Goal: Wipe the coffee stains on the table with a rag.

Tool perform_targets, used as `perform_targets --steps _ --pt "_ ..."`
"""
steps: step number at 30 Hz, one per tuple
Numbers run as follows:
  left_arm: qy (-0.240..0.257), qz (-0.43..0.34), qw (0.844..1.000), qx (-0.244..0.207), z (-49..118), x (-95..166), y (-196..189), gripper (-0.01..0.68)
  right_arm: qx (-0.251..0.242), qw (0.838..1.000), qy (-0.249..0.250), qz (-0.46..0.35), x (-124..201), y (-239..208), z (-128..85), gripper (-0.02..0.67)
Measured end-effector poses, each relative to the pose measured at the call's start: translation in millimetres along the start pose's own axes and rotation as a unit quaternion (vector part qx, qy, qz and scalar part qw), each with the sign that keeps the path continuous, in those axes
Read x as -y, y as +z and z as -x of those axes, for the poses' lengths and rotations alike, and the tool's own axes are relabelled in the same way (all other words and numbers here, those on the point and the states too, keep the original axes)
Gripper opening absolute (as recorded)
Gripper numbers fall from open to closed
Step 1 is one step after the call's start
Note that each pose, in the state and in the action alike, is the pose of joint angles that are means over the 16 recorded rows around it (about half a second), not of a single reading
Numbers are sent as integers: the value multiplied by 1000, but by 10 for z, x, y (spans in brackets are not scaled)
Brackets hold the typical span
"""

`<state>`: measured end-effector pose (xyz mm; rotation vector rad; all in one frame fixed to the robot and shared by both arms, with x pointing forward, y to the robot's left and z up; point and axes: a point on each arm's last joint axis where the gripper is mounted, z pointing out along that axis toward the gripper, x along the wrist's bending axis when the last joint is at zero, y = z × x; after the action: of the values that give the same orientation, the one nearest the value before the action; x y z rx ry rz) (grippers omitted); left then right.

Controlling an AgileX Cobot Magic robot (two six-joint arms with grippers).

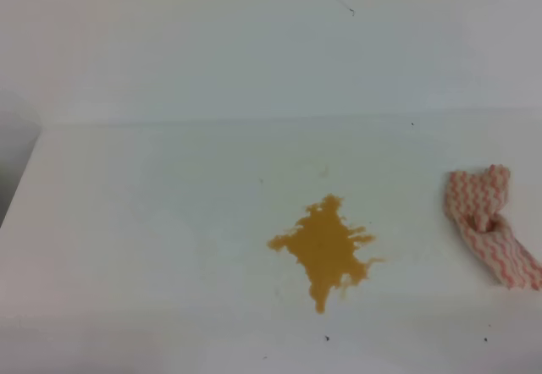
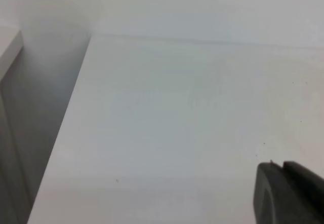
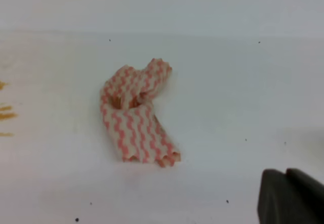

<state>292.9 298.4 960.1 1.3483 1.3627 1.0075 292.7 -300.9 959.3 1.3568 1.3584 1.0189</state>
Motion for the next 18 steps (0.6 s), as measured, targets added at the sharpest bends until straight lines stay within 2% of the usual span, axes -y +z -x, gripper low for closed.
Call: perform_targets --steps 18 --pt "0 0 1000 0 0 0 0 -3 -5 1000 15 2 -4 0 -8 -2"
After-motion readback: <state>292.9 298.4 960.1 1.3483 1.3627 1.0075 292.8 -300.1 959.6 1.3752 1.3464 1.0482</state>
